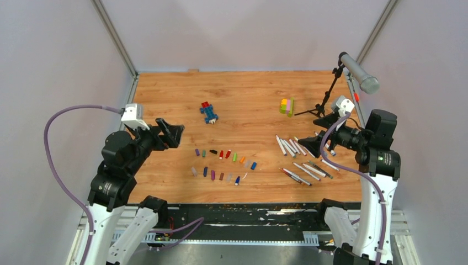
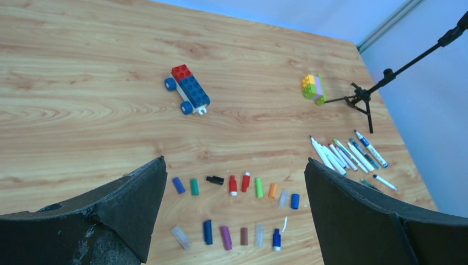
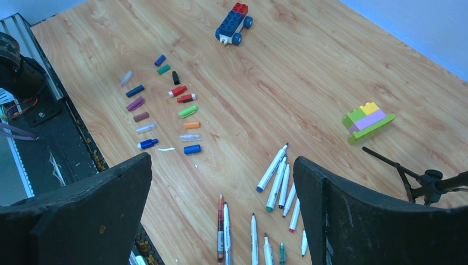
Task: Open the pen caps
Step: Reset both arms
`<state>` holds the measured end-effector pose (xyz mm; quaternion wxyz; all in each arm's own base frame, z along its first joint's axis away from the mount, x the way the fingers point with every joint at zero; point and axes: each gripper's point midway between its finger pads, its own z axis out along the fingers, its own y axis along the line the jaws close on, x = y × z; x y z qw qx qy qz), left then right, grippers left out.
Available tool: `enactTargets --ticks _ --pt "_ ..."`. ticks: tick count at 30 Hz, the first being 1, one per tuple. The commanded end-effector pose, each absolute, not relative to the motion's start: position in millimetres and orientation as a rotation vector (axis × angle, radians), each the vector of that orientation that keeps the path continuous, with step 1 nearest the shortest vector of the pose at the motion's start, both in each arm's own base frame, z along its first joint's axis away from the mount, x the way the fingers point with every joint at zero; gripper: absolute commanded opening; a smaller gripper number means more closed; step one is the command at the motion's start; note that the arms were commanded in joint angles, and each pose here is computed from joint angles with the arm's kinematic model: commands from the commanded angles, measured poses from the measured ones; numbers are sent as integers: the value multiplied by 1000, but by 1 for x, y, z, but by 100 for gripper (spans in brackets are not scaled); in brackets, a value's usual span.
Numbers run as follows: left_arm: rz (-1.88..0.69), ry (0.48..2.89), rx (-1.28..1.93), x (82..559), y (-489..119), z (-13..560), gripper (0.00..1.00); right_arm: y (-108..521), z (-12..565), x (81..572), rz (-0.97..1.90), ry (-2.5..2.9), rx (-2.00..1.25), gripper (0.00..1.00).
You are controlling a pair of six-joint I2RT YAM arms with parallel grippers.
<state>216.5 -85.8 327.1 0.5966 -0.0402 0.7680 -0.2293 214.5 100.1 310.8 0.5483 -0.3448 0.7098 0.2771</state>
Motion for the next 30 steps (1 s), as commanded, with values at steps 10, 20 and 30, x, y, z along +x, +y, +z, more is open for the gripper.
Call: enactTargets --ticks 10,20,30 --pt "-517 1782 -39 207 -84 326 100 107 339 212 718 1643 -720 100" --pt "-518 1781 -31 205 -85 325 100 95 347 227 686 1702 -525 100" --pt "-517 1777 -23 204 -84 325 100 95 348 226 695 1703 -513 100"
